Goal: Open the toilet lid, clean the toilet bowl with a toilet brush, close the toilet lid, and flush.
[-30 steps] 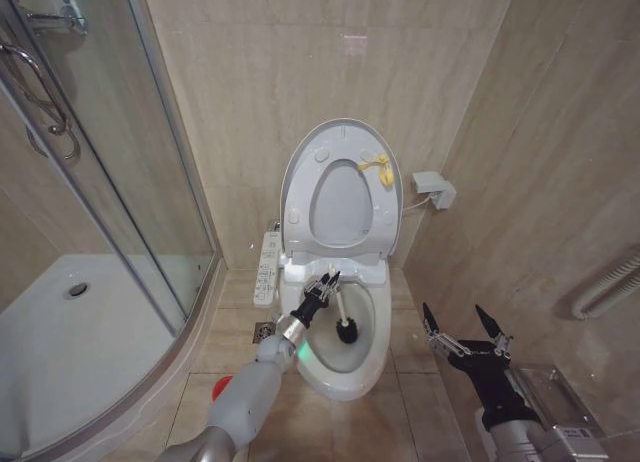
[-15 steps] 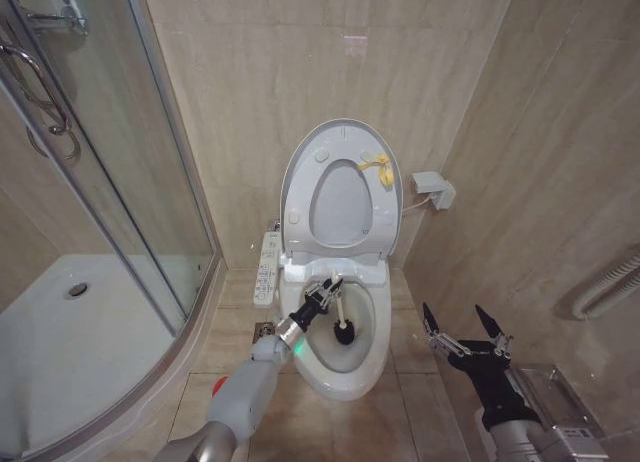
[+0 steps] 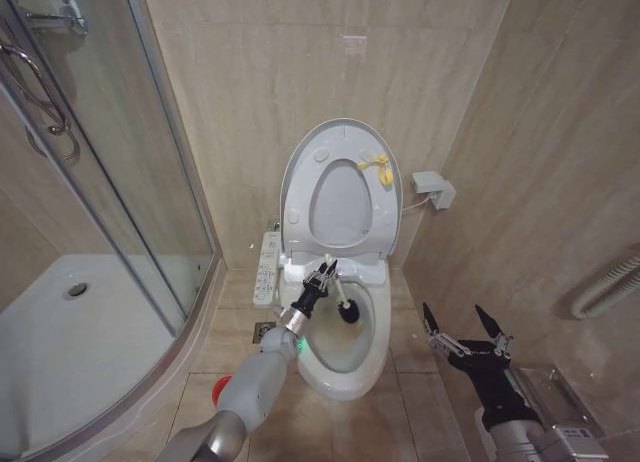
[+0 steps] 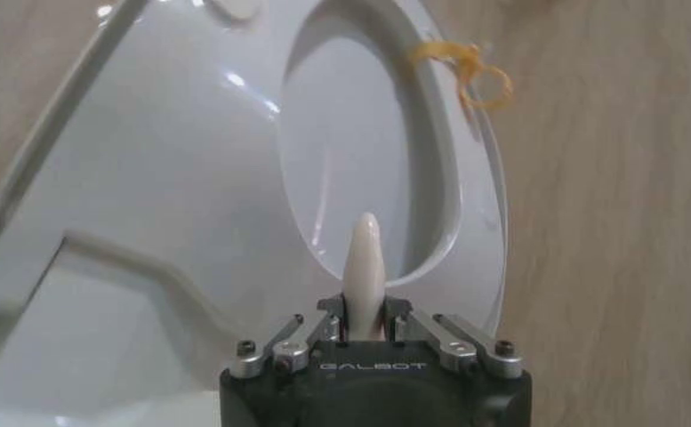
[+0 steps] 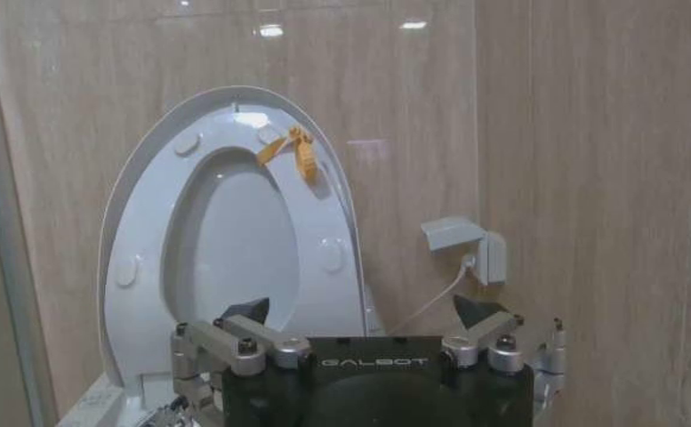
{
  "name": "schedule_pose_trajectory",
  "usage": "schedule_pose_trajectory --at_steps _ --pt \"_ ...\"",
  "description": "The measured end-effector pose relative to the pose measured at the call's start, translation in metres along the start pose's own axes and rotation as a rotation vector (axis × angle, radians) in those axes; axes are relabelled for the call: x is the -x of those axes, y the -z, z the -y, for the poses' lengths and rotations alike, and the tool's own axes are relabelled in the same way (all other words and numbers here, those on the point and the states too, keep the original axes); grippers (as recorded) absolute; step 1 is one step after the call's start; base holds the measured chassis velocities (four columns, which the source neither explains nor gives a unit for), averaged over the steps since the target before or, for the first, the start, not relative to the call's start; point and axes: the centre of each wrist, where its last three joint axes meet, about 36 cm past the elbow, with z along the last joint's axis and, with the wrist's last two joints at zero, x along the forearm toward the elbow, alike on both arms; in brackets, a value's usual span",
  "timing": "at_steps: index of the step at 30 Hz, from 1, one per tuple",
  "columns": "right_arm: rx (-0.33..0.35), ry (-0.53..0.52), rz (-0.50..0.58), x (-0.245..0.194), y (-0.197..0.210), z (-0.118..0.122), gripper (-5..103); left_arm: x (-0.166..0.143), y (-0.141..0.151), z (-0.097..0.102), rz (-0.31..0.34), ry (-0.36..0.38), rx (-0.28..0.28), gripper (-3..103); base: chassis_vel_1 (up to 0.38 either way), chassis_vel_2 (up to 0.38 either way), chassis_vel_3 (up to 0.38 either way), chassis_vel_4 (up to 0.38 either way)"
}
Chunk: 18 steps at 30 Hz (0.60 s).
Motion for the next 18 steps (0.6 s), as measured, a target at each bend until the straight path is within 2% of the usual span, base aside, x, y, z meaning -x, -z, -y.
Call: schedule_pose_trajectory --at_steps 1,4,6,7,9,10,11,12,14,18 --pt "0.0 0.0 0.0 0.0 0.0 0.0 100 0.001 -0.002 0.008 -0.001 0.013 -0.045 20 0.0 0.0 0.0 0.0" --pt "0.0 0.0 0.0 0.0 0.0 0.0 100 -0.003 -0.007 0.017 -0.018 0.01 -0.073 20 0.0 0.0 0.0 0.0" --pt "0.0 0.0 0.0 0.0 0.0 0.0 100 -0.01 -0.009 0.014 -0.055 -0.031 -0.025 20 0.0 0.0 0.0 0.0" --pt "0.0 0.0 0.0 0.0 0.0 0.0 100 -0.01 -0.009 0.014 -0.055 -0.031 -0.025 20 0.0 0.0 0.0 0.0" --pt "0.0 0.0 0.0 0.0 0.0 0.0 100 -0.017 -0.009 0.008 -0.09 -0.075 0.038 20 0.0 0.0 0.0 0.0" --pt "0.0 0.0 0.0 0.0 0.0 0.0 100 -0.019 -0.008 0.004 -0.099 -0.09 0.071 20 0.0 0.0 0.0 0.0" --pt "0.0 0.0 0.0 0.0 0.0 0.0 100 -0.019 -0.008 0.004 -0.099 -0.09 0.071 20 0.0 0.0 0.0 0.0" --pt "0.0 0.0 0.0 0.0 0.0 0.0 100 -0.017 -0.005 0.001 -0.098 -0.098 0.098 20 0.0 0.0 0.0 0.0" --pt "0.0 0.0 0.0 0.0 0.0 0.0 100 -0.015 -0.004 0.0 -0.09 -0.093 0.104 20 0.0 0.0 0.0 0.0" --pt "0.0 0.0 0.0 0.0 0.0 0.0 100 0.005 0.007 -0.007 -0.005 0.003 0.096 20 0.0 0.0 0.0 0.0"
